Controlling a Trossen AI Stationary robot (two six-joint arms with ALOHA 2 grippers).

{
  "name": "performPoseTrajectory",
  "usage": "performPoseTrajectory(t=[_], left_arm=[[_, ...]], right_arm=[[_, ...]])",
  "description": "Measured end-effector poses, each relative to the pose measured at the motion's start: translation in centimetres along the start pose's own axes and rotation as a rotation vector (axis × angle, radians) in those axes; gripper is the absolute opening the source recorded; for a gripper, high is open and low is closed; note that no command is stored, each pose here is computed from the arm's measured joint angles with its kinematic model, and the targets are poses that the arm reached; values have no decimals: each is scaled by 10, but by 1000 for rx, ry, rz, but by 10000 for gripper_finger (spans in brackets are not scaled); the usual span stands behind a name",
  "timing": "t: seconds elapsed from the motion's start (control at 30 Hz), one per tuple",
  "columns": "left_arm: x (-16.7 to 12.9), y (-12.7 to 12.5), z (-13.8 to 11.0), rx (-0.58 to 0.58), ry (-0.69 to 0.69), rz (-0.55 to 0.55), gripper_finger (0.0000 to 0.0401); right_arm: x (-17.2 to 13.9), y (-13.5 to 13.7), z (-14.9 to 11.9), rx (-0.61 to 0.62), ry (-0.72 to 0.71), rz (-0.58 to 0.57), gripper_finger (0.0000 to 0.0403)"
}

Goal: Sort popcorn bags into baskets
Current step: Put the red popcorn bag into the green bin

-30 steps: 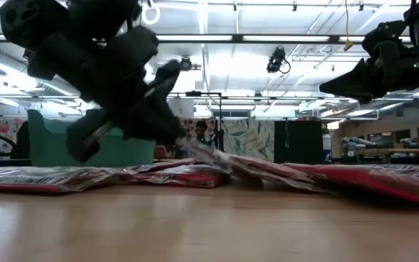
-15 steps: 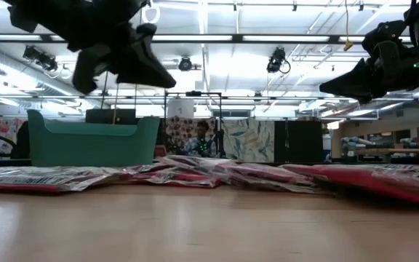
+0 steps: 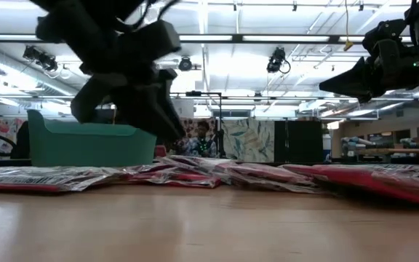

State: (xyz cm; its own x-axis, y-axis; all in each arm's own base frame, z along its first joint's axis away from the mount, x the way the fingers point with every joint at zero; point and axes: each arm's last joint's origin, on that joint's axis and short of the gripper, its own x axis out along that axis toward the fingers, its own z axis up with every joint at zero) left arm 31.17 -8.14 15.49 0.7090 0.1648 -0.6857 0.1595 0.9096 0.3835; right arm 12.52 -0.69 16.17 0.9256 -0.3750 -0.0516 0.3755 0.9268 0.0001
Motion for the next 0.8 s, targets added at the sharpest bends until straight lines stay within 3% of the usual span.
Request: performPoseTrajectory(t=[0.33,0.47,0.57,0.8], left_arm=[[14,-9,10,24,95,-168,209],[14,-8,4,84,152,-167,216],[14,-7,4,136,164,-95,217],[14,-5,3,241,180,-43,215]], right_arm=[[0,0,0,0,0,0,25],[0,0,0,-1,0,0,25],[0,0,0,0,0,-1,25],[0,0,0,0,0,0,25]])
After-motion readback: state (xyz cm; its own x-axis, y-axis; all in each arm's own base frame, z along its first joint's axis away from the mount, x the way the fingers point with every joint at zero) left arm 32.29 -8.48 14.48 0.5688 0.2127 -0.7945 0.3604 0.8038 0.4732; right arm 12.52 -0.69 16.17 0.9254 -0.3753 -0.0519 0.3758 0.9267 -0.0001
